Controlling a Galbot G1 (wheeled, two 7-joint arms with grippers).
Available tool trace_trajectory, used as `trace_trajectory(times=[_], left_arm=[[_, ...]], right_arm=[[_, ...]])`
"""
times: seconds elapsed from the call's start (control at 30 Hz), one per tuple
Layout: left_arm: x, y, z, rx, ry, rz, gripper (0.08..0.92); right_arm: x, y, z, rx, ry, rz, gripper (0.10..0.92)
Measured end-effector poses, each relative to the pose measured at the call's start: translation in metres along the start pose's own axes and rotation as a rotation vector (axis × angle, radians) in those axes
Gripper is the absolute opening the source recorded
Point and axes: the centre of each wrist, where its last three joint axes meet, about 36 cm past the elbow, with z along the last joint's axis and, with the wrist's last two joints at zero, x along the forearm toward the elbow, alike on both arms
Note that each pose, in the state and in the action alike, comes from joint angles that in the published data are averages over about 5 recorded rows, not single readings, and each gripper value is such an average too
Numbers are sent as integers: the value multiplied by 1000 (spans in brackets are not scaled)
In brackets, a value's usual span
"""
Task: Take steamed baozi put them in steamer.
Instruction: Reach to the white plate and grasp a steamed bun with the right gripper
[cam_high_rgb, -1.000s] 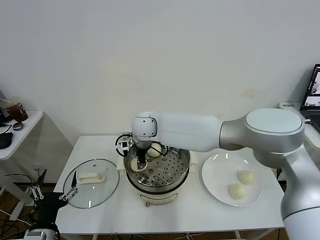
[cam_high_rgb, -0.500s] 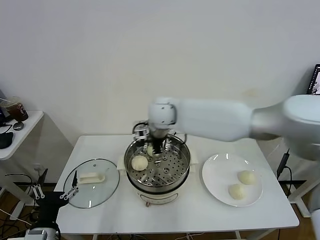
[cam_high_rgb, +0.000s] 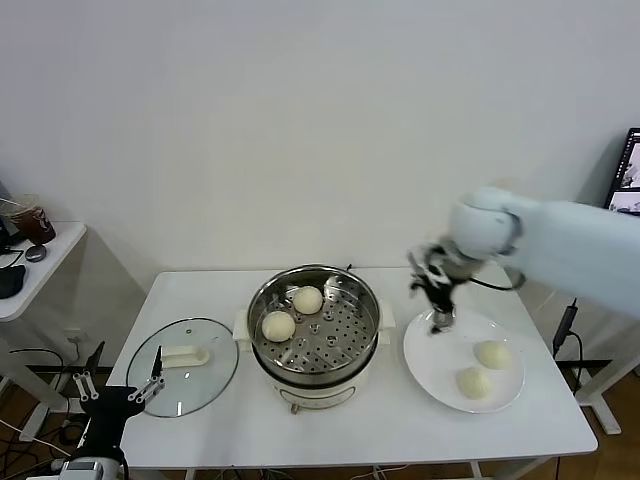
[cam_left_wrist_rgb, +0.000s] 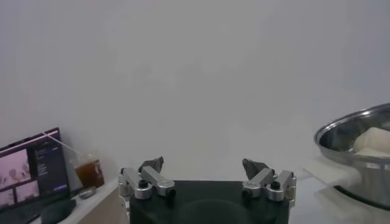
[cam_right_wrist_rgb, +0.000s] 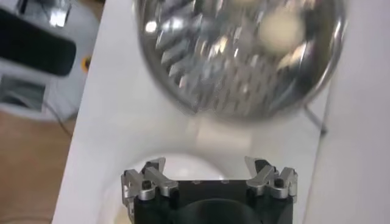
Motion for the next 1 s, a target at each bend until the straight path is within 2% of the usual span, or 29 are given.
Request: trace_trajectory(times=[0.4,0.83,1.0], left_arm=[[3,4,3,-9,16,-17,823],[7,5,6,-13,33,-26,823],[7,5,7,-15,35,-27,823]], right_arm=[[-70,56,72,-60,36,-26,823],[-132,74,96,-101,70,-61,820],[-150,76,97,-113,70,-65,775]])
